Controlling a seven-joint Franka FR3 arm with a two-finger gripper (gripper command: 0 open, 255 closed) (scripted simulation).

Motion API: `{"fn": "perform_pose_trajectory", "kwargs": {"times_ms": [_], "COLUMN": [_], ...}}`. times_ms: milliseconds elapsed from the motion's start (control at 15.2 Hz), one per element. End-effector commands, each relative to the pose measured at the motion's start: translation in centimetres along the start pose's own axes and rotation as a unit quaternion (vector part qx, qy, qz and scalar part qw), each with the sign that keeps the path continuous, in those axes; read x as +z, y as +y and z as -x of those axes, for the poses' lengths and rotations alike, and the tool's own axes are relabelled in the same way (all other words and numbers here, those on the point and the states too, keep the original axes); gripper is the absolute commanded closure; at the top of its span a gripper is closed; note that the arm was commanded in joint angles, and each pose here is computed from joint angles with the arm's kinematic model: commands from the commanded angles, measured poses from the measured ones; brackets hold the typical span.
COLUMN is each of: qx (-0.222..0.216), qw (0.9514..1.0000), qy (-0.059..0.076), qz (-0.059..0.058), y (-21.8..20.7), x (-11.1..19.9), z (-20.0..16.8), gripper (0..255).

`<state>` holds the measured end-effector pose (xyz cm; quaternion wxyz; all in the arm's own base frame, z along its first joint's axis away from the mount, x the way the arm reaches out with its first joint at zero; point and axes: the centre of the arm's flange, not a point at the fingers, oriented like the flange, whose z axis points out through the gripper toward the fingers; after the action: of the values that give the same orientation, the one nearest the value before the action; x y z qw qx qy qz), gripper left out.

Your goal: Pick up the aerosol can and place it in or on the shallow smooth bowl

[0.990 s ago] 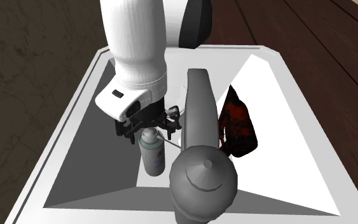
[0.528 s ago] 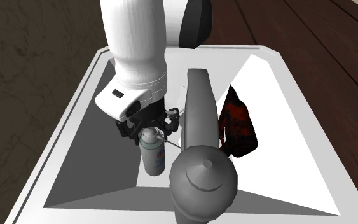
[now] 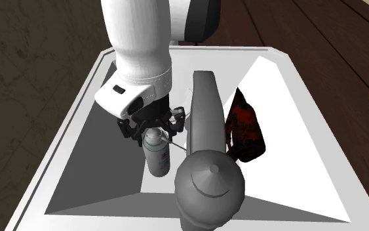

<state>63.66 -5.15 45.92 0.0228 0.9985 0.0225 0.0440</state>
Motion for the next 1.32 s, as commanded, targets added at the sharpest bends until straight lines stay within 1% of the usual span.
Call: {"fn": "perform_pose_trajectory", "kwargs": {"times_ms": [0, 1254], "qx": [0.0, 0.0], "qw": [1.0, 1.0], "qy": [0.0, 0.0], "qz": [0.0, 0.0], "y": [0.1, 0.6], "x": [-1.1, -11.1], "z": [-0.1, -1.0], "gripper": [255, 255]}}
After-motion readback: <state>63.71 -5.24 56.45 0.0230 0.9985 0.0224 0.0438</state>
